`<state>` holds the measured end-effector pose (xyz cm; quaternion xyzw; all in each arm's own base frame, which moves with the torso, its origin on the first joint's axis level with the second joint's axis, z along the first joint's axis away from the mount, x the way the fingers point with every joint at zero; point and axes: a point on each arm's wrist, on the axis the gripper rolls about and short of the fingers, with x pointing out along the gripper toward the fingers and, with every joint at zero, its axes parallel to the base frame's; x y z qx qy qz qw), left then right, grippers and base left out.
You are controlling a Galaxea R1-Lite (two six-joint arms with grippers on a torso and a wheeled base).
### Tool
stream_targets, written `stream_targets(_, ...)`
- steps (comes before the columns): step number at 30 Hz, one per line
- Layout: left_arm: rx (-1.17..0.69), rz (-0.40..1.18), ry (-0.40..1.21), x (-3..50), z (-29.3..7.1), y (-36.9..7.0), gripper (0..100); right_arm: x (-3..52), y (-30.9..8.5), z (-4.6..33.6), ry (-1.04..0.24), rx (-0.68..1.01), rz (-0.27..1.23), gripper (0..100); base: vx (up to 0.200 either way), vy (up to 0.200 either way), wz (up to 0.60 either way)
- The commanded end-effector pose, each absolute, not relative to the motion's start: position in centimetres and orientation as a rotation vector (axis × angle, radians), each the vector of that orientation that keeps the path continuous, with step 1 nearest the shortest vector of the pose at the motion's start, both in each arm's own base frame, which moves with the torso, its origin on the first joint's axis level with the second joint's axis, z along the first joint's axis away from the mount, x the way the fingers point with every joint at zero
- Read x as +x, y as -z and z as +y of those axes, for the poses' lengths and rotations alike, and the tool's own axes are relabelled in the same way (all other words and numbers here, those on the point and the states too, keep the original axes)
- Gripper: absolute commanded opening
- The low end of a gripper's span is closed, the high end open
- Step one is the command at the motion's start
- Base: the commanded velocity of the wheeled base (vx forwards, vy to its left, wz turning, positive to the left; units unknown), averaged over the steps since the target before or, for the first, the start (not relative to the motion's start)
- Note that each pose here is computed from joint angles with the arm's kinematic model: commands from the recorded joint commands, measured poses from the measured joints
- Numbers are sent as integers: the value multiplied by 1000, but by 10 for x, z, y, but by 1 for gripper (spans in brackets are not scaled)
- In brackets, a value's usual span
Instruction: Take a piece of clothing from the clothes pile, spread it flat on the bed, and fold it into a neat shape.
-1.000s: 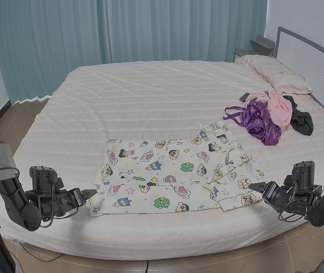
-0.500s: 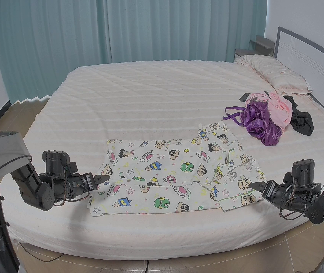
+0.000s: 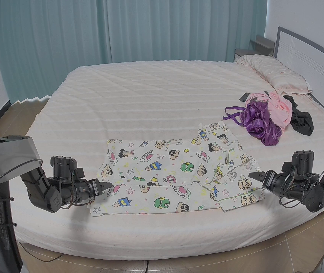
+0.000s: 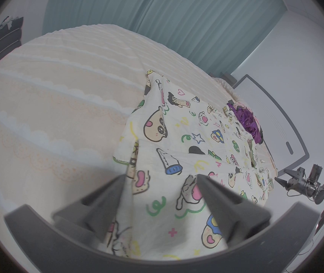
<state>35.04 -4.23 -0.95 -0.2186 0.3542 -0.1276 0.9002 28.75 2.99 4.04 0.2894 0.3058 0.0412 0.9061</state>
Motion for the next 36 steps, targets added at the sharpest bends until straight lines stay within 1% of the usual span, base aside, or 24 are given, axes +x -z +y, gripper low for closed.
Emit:
stream_targets(1, -455, 740, 262, 352, -43, 13, 0, 305, -29, 17, -72, 544, 625, 100, 0, 0, 0)
stream_targets(3, -455, 740, 262, 352, -43, 13, 0, 308, -26, 16, -85, 526, 631, 100, 0, 0, 0)
stream_targets(11, -455, 742, 262, 349, -43, 12, 0, 331, -4, 16, -212, 432, 655, 100, 0, 0, 0)
stream_targets(17, -455, 741, 260, 350, -42, 12, 0, 348, 5, 18, -261, 412, 646, 100, 0, 0, 0)
stream_targets(21, -455, 742, 262, 349, -42, 12, 0, 350, 12, 20, -322, 428, 674, 100, 0, 0, 0)
stream_targets(23, -455, 742, 262, 349, -42, 12, 0, 350, 13, 21, -329, 430, 678, 100, 0, 0, 0)
stream_targets(24, -456, 740, 262, 350, -43, 12, 0, 349, 15, 23, -340, 430, 693, 0, 0, 0, 0)
stream_targets(31, -453, 739, 263, 349, -44, 11, 0, 350, 13, 20, -353, 435, 680, 0, 0, 0, 0)
stream_targets(36, -453, 747, 262, 349, -45, 12, 0, 353, 7, 19, -358, 440, 642, 0, 0, 0, 0)
